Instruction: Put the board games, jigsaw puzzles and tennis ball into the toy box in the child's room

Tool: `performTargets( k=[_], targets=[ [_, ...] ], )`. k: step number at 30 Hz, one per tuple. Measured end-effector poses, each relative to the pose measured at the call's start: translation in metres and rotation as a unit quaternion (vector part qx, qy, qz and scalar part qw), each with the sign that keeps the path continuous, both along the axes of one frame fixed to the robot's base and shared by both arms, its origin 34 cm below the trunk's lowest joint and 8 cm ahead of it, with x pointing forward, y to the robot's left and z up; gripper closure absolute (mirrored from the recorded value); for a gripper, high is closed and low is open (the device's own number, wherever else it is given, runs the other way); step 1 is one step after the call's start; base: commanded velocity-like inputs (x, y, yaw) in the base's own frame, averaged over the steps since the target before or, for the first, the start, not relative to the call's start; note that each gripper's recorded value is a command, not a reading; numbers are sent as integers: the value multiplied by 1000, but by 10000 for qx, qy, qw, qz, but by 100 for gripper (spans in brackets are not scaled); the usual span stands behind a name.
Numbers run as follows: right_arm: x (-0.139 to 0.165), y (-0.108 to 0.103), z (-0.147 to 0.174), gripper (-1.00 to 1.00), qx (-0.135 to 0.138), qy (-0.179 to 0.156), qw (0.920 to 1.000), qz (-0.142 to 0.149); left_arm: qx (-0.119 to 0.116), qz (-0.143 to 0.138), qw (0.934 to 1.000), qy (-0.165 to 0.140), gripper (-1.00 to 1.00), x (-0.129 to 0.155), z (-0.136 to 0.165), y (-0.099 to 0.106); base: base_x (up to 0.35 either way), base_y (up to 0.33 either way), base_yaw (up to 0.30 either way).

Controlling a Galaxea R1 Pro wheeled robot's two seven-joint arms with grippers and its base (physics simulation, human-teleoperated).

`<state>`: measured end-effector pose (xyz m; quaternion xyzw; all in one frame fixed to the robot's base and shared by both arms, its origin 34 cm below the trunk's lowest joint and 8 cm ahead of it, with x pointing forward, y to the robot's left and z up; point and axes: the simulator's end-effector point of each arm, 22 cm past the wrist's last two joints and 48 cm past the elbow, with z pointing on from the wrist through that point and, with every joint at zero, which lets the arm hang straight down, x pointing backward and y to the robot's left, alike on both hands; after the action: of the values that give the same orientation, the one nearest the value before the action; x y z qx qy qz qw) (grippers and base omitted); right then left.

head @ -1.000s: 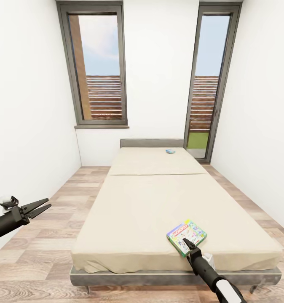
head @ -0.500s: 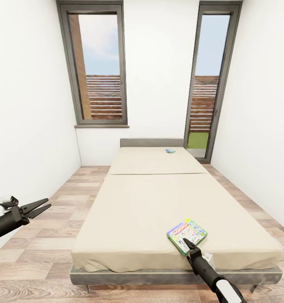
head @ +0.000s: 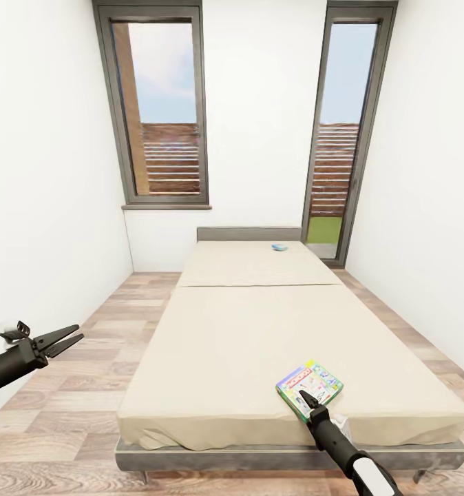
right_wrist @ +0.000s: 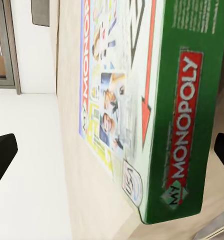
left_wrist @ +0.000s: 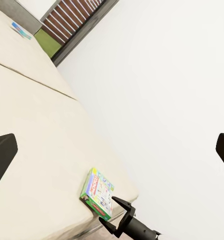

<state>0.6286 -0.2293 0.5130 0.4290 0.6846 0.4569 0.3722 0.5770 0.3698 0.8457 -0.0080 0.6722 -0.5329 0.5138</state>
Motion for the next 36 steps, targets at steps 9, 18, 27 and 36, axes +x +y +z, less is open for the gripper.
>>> performTargets(
  k=[9, 18, 27, 36],
  targets=[
    [0, 0, 0, -100, -8, 0, 10000, 1, -2, 1, 10000, -1, -100, 0, 0, 0, 0, 0, 0],
    [4, 0, 16, -100, 22, -18, 10000, -11, -5, 27, 10000, -8, -100, 3, 16, 2, 0, 0, 0],
    [4, -1, 16, -100, 13, -17, 10000, -11, -7, 30, 10000, -6, -100, 3, 16, 3, 0, 0, 0],
    [4, -1, 16, -100, 15, -15, 10000, -9, -7, 30, 10000, -1, -100, 2, 15, 2, 0, 0, 0]
  ],
)
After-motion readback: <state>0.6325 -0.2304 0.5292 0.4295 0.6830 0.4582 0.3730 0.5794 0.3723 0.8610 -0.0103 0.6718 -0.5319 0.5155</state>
